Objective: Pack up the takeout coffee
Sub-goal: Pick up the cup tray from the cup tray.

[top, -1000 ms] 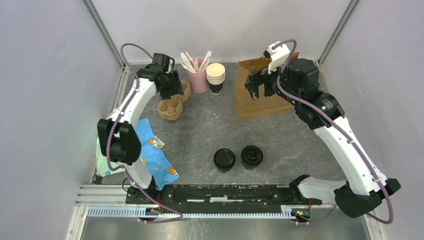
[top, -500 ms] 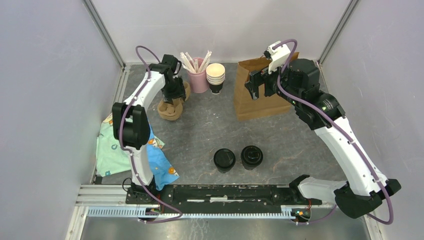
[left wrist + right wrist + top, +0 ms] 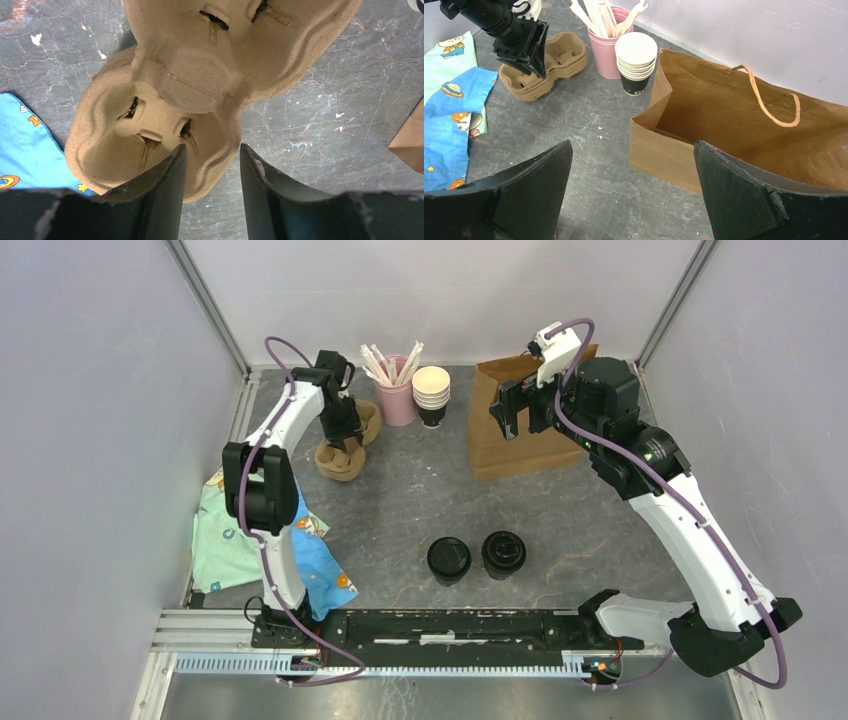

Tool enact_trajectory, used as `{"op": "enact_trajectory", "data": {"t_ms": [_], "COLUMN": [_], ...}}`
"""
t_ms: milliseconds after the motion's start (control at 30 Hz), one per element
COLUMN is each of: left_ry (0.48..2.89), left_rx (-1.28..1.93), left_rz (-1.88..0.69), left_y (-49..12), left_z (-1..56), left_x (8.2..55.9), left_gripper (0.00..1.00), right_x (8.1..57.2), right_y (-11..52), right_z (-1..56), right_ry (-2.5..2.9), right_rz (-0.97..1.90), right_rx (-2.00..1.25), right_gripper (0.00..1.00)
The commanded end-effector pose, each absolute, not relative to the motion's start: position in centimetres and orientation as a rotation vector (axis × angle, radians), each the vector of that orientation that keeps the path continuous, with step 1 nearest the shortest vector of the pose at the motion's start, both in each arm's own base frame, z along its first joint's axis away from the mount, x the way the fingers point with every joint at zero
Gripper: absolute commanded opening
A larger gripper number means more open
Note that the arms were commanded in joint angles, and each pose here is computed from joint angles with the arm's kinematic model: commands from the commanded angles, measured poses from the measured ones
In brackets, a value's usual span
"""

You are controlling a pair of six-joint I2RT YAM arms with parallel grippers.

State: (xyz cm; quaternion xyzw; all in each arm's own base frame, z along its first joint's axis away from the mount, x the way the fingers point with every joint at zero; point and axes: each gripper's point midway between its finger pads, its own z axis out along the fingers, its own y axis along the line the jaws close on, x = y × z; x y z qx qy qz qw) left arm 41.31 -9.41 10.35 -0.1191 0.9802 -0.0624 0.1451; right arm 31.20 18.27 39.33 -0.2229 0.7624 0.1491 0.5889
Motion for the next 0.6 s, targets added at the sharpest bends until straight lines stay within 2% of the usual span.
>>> {"op": "enact_trajectory", "data": {"t_ms": [0, 100, 267, 567], "left_ry": [2.834, 2.84, 2.857, 2.859], "left_rx": [-0.256, -0.246, -0.22, -0.219], "left_rz": [-0.197, -0.207, -0.231, -0.239], "left_y": [-9.61, -9.71, -10.01, -10.11], "left_z": [10.51, 10.37, 9.98, 9.58], "left_x": [41.26, 41.13, 40.97, 41.27], "left_gripper": [0.5, 0.46, 0.5, 0.4], "right_x": [31.47, 31.24, 31.24, 31.21], "right_y": [18.49, 18.87, 18.99, 19.1], "right_z": [40.32, 40.32, 40.21, 40.28], "right_ry": [1.735, 1.732, 1.735, 1.732], "right_rz": [0.354, 0.377, 0.384, 0.392], "right_rx": [-0.511, -0.527, -0.529, -0.528], "right_gripper": [0.98, 0.98, 0.98, 0.98]}}
